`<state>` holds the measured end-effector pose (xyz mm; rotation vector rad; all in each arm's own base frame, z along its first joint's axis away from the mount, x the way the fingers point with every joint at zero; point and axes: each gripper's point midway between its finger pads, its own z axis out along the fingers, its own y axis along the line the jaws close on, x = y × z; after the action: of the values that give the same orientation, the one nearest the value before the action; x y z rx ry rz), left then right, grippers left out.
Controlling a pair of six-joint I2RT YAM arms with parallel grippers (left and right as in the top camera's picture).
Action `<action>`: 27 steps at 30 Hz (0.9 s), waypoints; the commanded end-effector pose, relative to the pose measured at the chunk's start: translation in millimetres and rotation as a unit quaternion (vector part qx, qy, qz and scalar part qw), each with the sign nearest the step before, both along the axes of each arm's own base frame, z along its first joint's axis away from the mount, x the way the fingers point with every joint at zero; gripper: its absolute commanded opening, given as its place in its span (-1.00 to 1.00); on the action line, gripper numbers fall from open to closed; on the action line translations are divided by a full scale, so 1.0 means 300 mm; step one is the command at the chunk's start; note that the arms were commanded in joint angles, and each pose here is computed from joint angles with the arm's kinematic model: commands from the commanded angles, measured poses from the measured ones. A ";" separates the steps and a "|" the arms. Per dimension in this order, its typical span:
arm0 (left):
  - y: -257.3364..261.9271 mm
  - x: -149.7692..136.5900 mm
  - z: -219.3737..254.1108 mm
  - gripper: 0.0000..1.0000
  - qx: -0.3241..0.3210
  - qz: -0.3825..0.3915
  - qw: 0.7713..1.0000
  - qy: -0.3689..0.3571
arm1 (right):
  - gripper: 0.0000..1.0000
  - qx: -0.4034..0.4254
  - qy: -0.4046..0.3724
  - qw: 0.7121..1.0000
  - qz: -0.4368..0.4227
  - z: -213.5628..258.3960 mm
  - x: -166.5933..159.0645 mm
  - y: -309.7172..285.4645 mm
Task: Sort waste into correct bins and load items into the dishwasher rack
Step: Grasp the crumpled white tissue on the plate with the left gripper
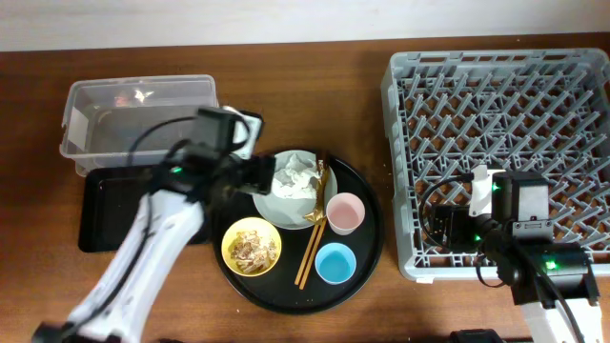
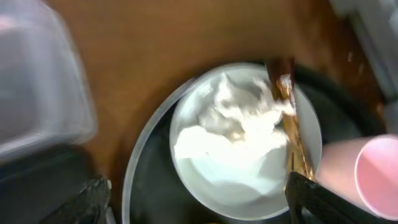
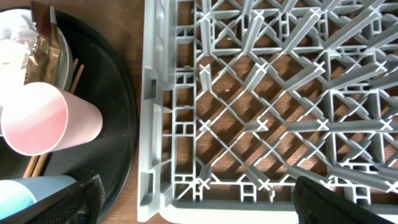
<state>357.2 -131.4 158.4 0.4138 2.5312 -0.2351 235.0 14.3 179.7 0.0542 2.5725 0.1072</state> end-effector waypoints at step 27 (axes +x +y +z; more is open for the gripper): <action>0.124 0.229 0.162 -0.99 0.058 0.096 0.981 -0.156 | 0.97 0.004 -0.014 1.000 0.001 0.032 0.012 0.007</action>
<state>410.9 -142.3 185.5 0.3778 2.3105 -0.1128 235.0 14.3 179.7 0.0538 2.5725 0.1070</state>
